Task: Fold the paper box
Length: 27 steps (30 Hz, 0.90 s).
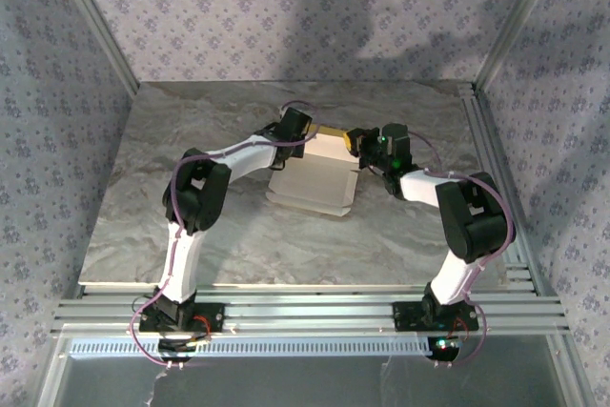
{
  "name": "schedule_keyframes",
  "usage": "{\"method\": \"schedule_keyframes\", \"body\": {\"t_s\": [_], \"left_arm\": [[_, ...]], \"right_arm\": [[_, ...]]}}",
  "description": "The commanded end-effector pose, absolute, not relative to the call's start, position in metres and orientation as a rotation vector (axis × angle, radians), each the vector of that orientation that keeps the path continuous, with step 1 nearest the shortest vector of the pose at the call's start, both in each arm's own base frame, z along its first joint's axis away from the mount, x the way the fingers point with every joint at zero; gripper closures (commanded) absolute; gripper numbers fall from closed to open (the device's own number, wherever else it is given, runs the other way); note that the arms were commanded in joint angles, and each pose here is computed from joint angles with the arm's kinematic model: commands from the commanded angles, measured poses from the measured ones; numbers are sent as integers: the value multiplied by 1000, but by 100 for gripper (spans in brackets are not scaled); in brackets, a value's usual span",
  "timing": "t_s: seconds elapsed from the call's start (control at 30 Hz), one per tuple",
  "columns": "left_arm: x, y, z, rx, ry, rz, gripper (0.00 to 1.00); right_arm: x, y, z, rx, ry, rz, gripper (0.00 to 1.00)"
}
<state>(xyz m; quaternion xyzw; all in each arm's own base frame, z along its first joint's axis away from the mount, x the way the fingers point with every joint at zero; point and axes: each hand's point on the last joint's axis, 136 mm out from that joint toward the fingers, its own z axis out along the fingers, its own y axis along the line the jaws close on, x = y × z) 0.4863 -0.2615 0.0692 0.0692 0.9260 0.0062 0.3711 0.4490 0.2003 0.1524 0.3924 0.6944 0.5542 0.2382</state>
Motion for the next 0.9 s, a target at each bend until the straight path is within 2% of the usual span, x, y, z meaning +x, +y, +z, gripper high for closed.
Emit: {"method": "schedule_keyframes", "body": {"t_s": [0.0,0.07,0.1,0.2,0.33,0.37,0.43,0.47,0.5,0.87], "left_arm": [[477,-221,41,119,2437,215,100],[476,-227,45,123,2428,136,99],[476,-229,49,119,2418,94,90],[477,-233,58,121,2398,-31,78],[481,-238,64,161,2392,-112,73],[481,-239,64,166,2396,-113,74],[482,-237,62,169,2403,-115,86],[483,-235,60,161,2408,-113,96],[484,-234,59,154,2411,-106,100],[483,-199,56,-41,2392,233,100]], "right_arm": [[444,207,144,1054,1957,1523,100],[444,207,145,1048,1957,1526,100],[445,207,145,1049,1956,1527,100],[445,206,145,1049,1958,1529,100],[446,205,148,1048,1951,1533,100],[447,205,149,1044,1947,1534,100],[447,205,149,1045,1949,1535,100],[447,205,150,1044,1948,1538,100],[447,206,150,1045,1948,1539,100],[443,211,145,1050,1967,1526,100]]}}
